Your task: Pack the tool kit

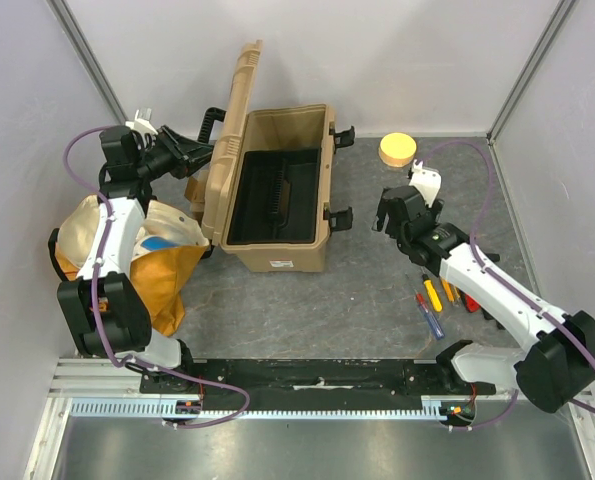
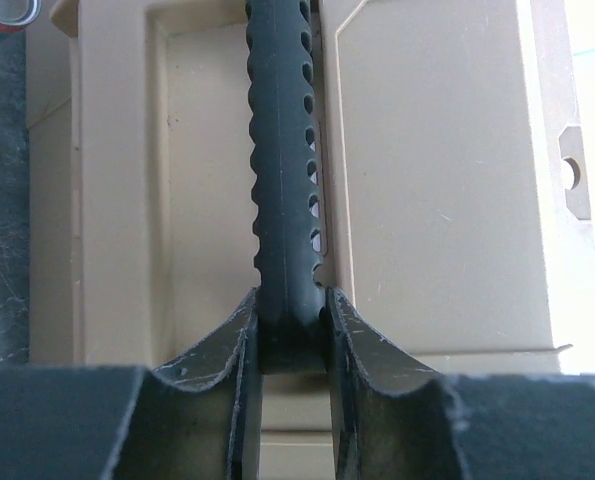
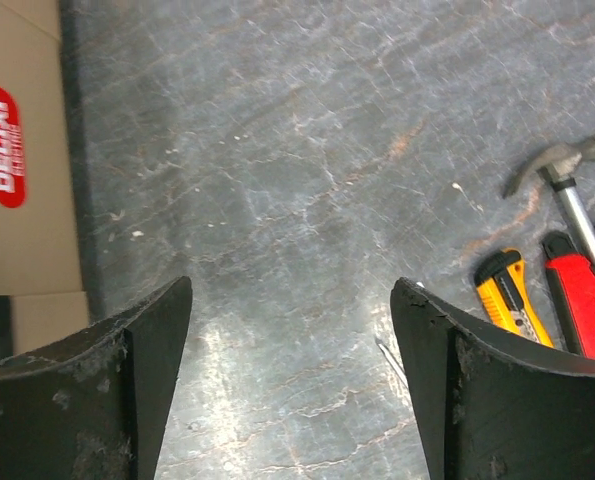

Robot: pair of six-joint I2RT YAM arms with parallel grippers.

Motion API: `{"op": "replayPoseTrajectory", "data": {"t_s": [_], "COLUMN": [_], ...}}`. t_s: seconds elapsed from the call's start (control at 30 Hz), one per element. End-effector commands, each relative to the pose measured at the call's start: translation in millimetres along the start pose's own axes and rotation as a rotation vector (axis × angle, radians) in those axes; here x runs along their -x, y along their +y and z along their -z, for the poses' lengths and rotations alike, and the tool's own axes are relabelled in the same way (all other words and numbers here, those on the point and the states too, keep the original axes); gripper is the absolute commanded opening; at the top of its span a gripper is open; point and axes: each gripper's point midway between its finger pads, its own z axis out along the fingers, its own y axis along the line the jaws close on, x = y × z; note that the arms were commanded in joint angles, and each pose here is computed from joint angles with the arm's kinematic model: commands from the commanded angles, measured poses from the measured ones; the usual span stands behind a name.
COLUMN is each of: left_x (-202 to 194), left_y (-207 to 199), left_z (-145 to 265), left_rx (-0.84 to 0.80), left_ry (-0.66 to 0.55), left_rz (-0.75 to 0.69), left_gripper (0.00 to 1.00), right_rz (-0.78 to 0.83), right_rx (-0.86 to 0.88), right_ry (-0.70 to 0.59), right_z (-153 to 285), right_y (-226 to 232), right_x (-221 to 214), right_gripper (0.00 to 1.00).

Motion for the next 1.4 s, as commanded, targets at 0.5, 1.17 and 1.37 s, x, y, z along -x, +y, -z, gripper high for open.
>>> {"op": "replayPoseTrajectory", "data": {"t_s": [0.5,1.17,1.37], "left_x": [15.9,15.5,20.7], "left_y": [-117.3,-107.9,-109.4], "left_z": [44.3,39.7,36.5], "left_rx": [-0.397,-0.384,-0.385], "left_ry": [-0.069,-0.067,-0.054], "left_rz": [-0.12,-0.101,-0.092], "left_gripper": [0.02,0.02,0.02], "right_rz": [-0.002,0.069,0.154], "right_rx": [0.616,0.465,0.221], "right_ry": [-0.044,0.116,0.126], "right_z": [39.0,0.8,-23.3], "right_y": [128.3,138.6,88.3], "right_x": [48.2,-16.7,-28.1], "right_gripper": [0.89,0.77,0.7]}}
